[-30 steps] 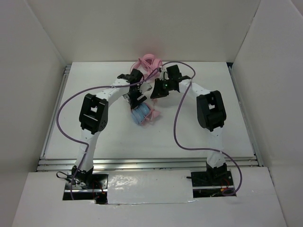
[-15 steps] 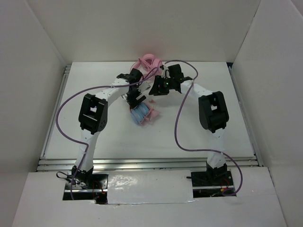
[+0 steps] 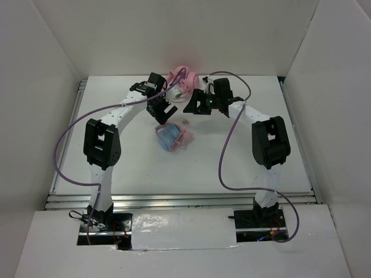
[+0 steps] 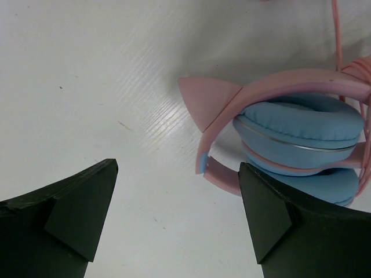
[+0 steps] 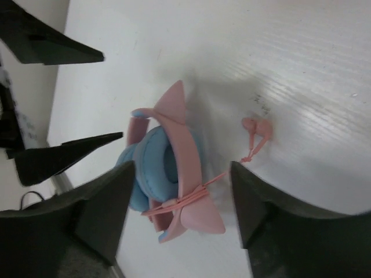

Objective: Wrap the headphones

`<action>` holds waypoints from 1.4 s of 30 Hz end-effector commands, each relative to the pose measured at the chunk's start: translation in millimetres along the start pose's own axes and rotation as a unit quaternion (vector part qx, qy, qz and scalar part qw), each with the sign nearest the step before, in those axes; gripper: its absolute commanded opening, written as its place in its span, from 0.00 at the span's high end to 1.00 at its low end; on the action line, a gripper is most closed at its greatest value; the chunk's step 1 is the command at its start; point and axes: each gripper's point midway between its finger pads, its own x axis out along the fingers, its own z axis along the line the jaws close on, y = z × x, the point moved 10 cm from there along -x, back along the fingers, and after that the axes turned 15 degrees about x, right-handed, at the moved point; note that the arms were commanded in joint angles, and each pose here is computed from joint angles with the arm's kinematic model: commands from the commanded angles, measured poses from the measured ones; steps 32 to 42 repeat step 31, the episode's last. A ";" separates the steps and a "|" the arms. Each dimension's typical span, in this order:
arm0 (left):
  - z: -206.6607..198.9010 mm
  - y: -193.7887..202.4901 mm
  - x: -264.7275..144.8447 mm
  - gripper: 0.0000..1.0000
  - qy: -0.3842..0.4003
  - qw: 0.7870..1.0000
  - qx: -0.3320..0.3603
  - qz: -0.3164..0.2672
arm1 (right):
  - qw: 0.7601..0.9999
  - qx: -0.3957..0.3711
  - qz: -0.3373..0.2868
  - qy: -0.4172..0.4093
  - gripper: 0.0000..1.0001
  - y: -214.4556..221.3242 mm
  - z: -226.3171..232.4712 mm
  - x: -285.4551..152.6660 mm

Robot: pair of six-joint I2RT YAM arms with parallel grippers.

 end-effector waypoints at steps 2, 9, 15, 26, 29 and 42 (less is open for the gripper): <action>10.6 1.0 -11.2 0.01 0.035 0.997 -0.033 -0.054 | 0.996 -0.038 -0.054 -0.058 0.18 -14.9 34.1 -36.4; 42.3 7.9 -84.6 0.01 -0.027 0.951 -0.250 -0.181 | 0.988 -0.028 -0.149 -0.037 0.00 0.1 43.1 -100.1; -22.5 69.5 -166.5 0.01 -0.236 0.836 -0.397 -0.297 | 0.961 -0.005 -0.262 0.088 0.00 39.0 34.6 -162.5; -106.3 158.0 -188.8 0.01 -0.381 0.746 -0.452 -0.307 | 0.917 -0.010 -0.379 0.123 0.00 108.0 26.3 -226.9; -109.5 157.3 -187.6 0.01 -0.375 0.752 -0.437 -0.321 | 0.908 -0.013 -0.403 0.114 0.00 117.4 30.0 -235.9; -108.5 157.5 -185.0 0.01 -0.380 0.750 -0.437 -0.319 | 0.899 -0.016 -0.421 0.118 0.00 121.1 28.1 -240.9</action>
